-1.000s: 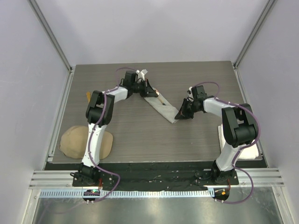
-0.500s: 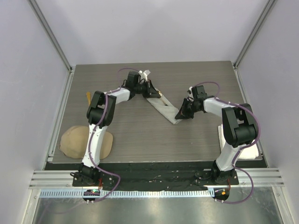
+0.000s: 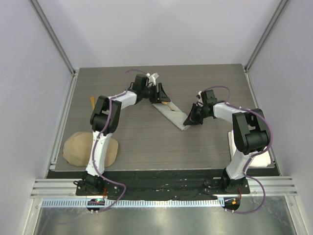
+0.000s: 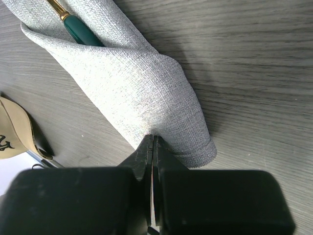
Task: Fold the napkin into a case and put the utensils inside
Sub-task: Insert the spoon into the folded napkin, then move the knife to the center of the board.
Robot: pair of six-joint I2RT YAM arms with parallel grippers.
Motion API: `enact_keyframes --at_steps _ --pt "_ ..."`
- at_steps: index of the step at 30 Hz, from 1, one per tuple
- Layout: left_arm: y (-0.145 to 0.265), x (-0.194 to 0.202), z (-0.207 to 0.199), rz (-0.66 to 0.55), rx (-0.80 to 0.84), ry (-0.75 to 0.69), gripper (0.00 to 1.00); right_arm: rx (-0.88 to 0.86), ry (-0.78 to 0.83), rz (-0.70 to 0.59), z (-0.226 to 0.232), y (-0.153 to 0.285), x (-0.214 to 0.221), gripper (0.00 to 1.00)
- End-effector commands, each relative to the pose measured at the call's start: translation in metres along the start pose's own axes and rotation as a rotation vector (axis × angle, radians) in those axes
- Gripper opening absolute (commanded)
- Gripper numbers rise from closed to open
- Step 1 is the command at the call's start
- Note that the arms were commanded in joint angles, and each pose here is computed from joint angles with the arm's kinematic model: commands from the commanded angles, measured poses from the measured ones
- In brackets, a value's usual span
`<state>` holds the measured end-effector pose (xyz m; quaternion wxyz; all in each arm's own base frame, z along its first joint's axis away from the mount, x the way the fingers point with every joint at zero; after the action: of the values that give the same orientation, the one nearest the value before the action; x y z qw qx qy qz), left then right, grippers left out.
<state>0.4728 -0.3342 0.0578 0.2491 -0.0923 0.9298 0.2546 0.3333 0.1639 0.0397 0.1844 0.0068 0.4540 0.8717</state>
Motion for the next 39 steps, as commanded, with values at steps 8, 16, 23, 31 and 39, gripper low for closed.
enact_keyframes --at_steps 8,16,23,31,39 --pt "0.023 -0.055 -0.037 -0.081 -0.059 -0.100 0.76 -0.021 0.023 -0.026 0.006 0.007 -0.005 0.01" --pt "0.034 -0.079 -0.047 -0.110 -0.115 -0.165 0.84 -0.019 0.020 -0.025 0.005 0.006 -0.006 0.01" --pt "0.096 -0.122 -0.032 -0.166 -0.262 -0.122 1.00 -0.023 0.034 -0.045 0.008 0.010 -0.010 0.01" --pt "0.232 -0.111 -0.001 -0.154 -0.626 -0.067 0.94 0.043 0.125 -0.159 0.019 0.042 -0.030 0.22" --pt "0.344 -0.049 0.052 -0.024 -1.122 -0.021 0.72 0.025 0.261 -0.282 0.064 0.089 -0.034 0.58"
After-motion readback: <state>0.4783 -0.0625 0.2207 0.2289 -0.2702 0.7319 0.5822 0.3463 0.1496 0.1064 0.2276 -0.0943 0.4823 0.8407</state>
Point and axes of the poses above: each gripper's point midway between its finger pads, its own y axis back along the fingers, its own z axis along the line the jaws close on, x = y × z, the point moved 1 cm from there along y, back along the fingers, and after that the axes turned 3 degrees about -y, right-handed, at the moved point
